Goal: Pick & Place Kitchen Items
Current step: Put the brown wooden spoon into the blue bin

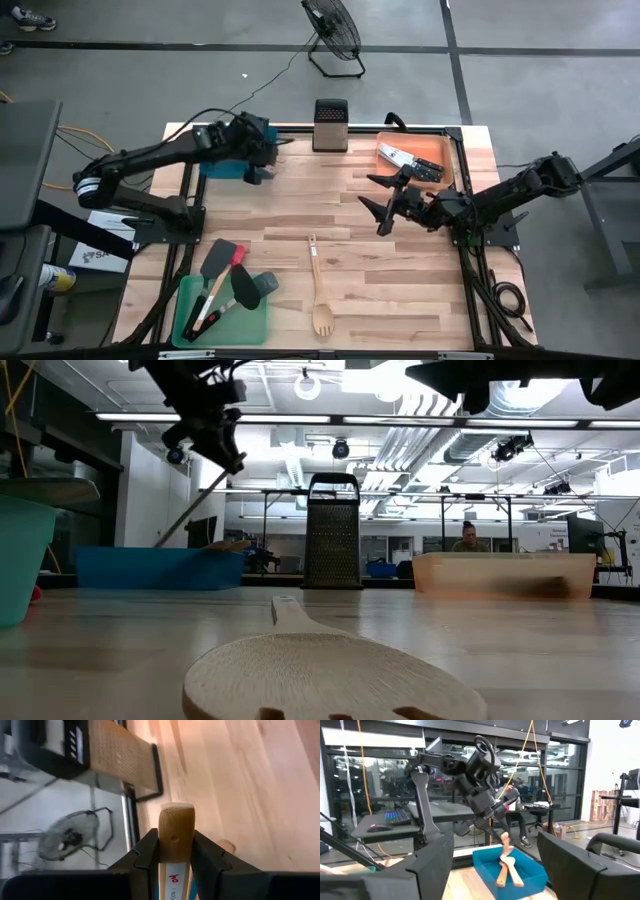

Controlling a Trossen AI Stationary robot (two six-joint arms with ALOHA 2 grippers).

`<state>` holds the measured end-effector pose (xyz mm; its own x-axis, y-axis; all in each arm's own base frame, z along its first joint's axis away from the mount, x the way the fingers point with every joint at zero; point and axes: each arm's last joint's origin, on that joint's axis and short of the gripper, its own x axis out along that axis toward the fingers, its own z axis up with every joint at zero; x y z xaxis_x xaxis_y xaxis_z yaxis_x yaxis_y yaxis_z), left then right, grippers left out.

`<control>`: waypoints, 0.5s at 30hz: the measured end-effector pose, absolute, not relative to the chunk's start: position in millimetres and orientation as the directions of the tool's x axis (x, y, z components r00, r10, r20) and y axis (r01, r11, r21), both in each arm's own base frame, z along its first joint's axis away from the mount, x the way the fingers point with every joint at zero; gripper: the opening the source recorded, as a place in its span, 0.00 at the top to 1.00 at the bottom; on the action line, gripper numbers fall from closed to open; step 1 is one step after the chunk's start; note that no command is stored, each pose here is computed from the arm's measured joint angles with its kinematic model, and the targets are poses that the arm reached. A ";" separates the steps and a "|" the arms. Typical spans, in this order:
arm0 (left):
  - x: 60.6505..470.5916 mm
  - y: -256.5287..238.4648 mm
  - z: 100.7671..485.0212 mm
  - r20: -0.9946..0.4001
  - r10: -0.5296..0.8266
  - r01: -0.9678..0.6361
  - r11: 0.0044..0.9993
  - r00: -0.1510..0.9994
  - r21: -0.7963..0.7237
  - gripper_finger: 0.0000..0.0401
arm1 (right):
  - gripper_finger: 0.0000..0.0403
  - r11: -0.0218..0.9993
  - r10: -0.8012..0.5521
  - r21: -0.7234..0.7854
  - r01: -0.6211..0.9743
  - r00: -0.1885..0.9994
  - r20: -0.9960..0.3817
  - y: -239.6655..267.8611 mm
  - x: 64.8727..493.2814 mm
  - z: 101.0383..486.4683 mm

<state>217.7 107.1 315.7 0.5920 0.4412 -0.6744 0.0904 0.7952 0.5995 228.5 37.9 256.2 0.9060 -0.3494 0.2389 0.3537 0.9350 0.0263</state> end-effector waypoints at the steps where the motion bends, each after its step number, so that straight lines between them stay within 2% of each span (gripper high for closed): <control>1: 214.8 111.1 315.1 -0.683 0.436 0.091 0.802 0.586 0.590 0.80 | 0.31 0.933 -0.354 0.024 0.358 0.905 0.235 36.8 228.8 255.8; 15: 190.8 141.4 303.9 -0.776 0.339 0.102 0.884 0.532 0.457 0.80 | 0.31 0.923 -0.383 0.036 0.384 0.901 0.204 27.7 231.2 252.3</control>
